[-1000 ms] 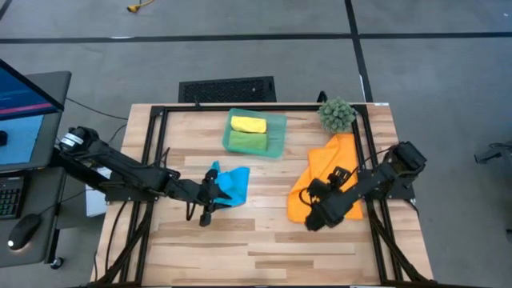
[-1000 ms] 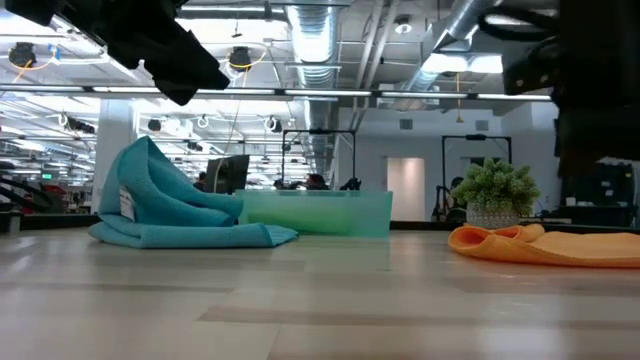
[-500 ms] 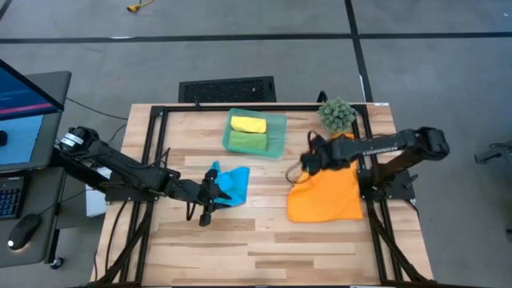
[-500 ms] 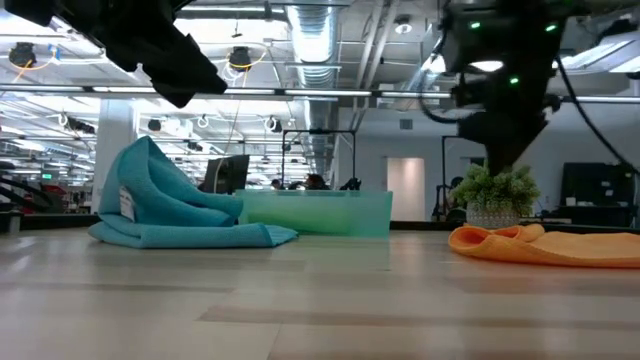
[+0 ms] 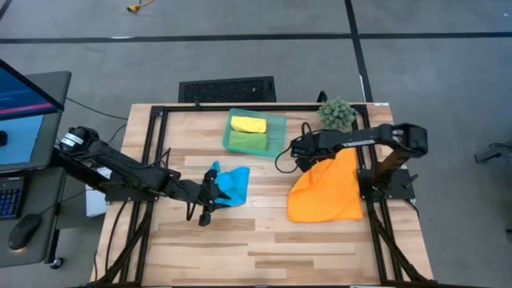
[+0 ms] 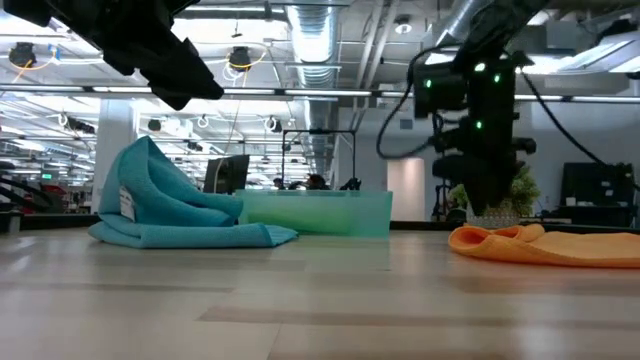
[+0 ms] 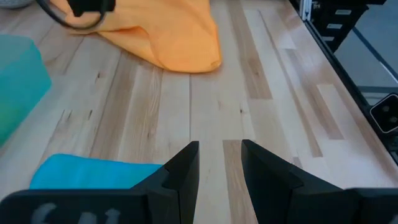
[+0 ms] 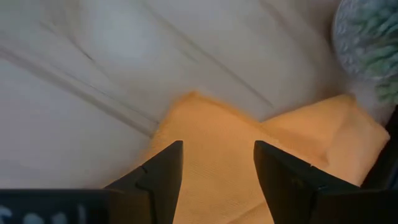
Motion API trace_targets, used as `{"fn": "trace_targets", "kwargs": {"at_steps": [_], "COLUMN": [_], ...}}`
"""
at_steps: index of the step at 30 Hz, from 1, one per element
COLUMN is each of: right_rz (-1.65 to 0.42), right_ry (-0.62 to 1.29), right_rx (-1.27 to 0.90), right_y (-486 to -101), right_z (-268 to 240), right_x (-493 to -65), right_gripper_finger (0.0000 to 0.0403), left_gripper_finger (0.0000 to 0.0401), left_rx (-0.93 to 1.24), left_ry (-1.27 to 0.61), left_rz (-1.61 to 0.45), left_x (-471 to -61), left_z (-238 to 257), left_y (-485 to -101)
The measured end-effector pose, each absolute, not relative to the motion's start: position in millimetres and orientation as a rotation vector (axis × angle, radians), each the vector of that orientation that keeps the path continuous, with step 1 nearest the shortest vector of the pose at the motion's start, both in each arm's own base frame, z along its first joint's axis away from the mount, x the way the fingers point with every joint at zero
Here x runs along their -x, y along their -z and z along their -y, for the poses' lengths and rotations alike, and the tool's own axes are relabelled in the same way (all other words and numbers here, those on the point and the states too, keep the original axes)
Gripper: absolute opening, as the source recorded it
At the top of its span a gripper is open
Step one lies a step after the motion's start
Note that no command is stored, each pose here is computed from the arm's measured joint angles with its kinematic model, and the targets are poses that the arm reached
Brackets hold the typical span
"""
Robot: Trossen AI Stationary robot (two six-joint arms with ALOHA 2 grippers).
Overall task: Roll microfiber towels into tight, uniform cylinder then place into a basket
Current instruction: Roll the orange microfiber cloth
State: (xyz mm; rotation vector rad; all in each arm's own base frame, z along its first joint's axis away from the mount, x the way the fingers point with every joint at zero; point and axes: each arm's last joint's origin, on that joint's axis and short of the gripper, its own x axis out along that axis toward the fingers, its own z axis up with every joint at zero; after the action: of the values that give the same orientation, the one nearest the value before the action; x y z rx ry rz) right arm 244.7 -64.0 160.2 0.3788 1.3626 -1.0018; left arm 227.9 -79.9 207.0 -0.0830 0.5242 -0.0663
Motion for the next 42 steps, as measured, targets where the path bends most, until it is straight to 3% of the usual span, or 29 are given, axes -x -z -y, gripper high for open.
{"fn": "trace_targets", "kwargs": {"at_steps": [7,14,25,34,42], "right_rz": [-1.501,-1.516,-1.245,-0.997,-0.94], "right_ry": [1.033,0.997,0.584,0.287,0.479], "right_rx": [-0.333,-0.254,-0.245,-0.28,-0.117], "right_y": [-126,-119,-134,-147,-172], "right_z": [66,54,-20,-77,-86], "right_x": [-251,-264,-316,-339,-334], "right_gripper_finger": [0.0193,0.0157,0.0105,0.0097,0.007], "left_gripper_finger": [0.011,0.011,0.011,0.011,0.011], "left_rx": [0.081,0.081,0.081,0.081,0.077], "left_ry": [0.065,0.065,0.065,0.064,0.06], "left_rz": [-0.53,-0.531,-0.531,-0.53,-0.534], "left_x": [-228,-228,-227,-227,-229], "left_z": [80,80,80,80,80], "left_y": [-207,-206,-207,-207,-204]}}
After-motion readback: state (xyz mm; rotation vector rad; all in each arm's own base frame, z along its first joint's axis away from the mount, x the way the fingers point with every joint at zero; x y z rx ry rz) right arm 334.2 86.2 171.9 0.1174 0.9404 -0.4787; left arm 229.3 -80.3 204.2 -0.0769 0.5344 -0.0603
